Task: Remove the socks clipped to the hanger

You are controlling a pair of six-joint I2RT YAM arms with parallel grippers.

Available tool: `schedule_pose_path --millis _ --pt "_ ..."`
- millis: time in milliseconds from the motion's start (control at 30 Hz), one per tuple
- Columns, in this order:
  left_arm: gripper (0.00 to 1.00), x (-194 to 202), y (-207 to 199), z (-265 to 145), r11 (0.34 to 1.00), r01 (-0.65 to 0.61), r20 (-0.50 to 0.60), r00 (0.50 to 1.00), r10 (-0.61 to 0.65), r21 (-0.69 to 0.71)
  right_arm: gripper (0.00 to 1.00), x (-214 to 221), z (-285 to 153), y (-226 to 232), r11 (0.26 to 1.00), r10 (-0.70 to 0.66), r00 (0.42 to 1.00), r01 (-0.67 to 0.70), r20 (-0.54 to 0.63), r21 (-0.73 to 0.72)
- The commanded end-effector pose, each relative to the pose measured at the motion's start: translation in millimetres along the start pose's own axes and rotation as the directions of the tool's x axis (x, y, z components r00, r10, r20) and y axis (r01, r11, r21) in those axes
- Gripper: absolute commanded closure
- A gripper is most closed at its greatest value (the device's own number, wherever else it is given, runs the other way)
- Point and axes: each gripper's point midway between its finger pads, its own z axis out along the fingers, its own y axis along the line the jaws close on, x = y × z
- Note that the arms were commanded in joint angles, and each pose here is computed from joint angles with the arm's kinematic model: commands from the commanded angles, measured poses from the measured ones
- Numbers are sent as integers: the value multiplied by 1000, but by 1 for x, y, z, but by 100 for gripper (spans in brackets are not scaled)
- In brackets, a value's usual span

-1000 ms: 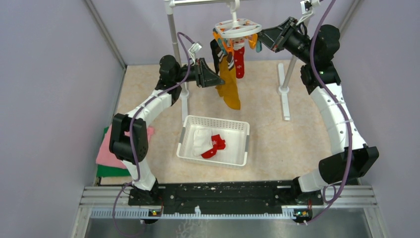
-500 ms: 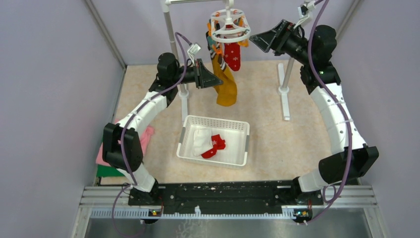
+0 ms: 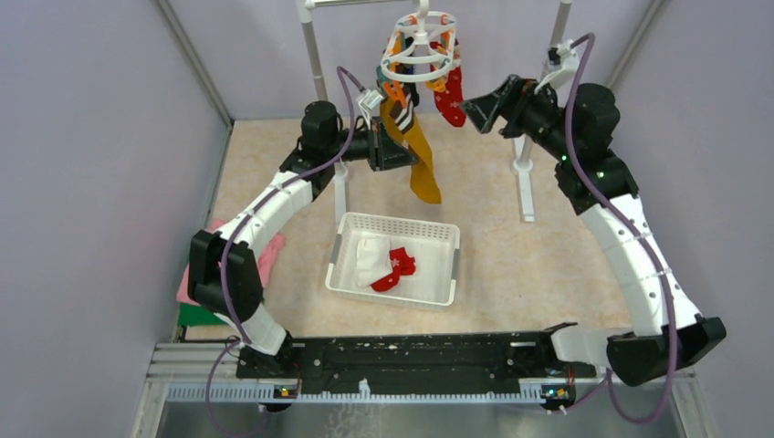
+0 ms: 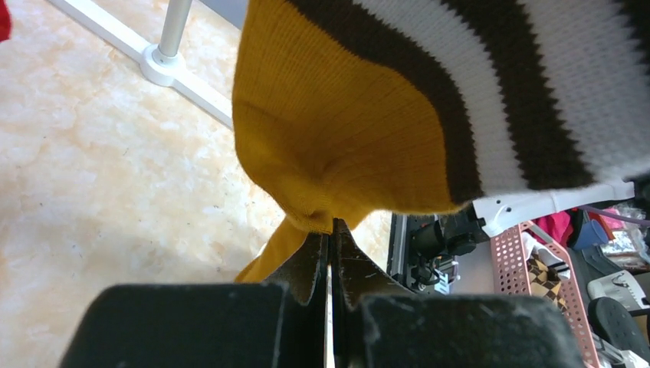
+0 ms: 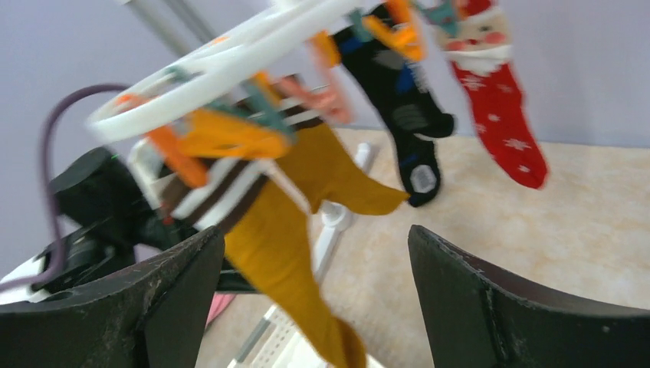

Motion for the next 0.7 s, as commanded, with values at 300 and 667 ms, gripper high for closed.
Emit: schedule_pose_path --millis 300,667 --pt "100 2 -17 4 999 9 2 1000 -9 -35 17 4 -7 159 939 -227 966 250 120 -235" --pt "100 3 -17 11 998 39 10 999 -39 -50 20 9 39 170 927 -369 927 373 66 -50"
